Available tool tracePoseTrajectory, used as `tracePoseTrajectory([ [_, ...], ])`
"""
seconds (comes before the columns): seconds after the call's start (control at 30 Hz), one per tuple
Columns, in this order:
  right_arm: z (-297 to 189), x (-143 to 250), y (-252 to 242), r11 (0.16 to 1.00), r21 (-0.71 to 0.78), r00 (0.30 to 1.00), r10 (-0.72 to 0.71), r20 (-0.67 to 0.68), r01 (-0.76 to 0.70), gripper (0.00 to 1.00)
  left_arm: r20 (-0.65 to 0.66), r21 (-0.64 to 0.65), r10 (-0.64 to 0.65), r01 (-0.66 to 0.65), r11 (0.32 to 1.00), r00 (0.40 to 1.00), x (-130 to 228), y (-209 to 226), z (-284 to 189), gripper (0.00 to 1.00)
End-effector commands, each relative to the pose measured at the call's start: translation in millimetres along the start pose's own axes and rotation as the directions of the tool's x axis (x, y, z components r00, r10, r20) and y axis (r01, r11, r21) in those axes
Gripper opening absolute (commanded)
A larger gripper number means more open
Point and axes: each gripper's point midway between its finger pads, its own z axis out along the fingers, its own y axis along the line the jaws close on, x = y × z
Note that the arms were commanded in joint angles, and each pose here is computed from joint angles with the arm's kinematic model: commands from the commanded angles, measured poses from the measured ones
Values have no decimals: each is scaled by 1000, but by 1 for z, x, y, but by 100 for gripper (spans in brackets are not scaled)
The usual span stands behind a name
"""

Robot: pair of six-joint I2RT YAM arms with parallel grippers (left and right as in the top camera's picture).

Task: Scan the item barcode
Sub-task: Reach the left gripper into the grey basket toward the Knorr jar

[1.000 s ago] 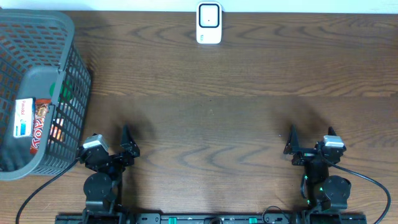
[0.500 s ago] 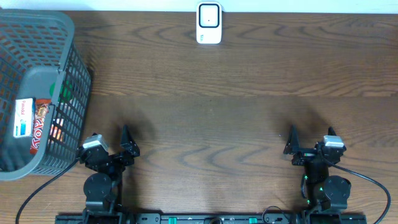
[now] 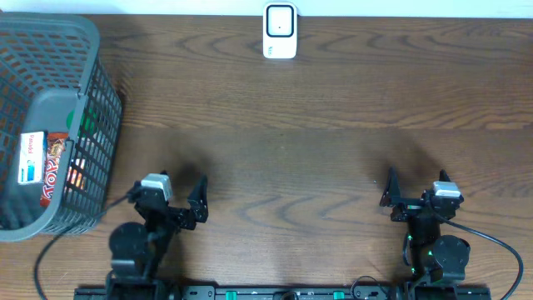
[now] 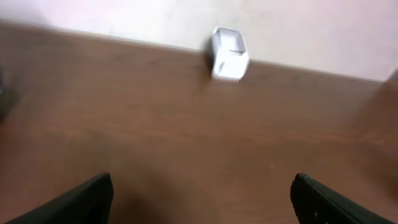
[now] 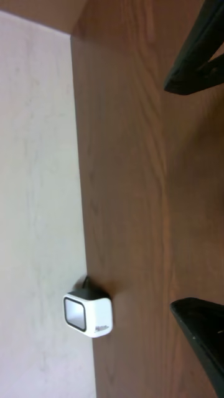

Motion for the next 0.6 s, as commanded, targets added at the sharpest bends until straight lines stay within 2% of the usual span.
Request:
tracePoseTrajectory([
  [0.0,0,0,1,1000,-5,1000,-13,2,13,99,91,85,60,-68,994,994,-82,-34,-15,92],
  [0.17,0,0,1,1000,-5,1000,-13,2,13,99,9,64,38,-39,997,999,-166,-51,-14,92],
  [0.23,0,0,1,1000,-5,1000,-13,2,13,99,-30,-20,24,-24,1000,999,-197,-44,-14,92],
  [0.37,0,0,1,1000,-5,1000,-13,2,13,99,-50,-317,14,-29,948,999,-266,-11,-34,92],
  [0.43,0,0,1,1000,-5,1000,-13,2,13,99,-34,-332,35,-44,942,999,-296,-16,-42,92],
  [0.57,0,0,1,1000,-5,1000,-13,2,13,99,-9,-371,94,-91,924,996,-328,-17,-52,92],
])
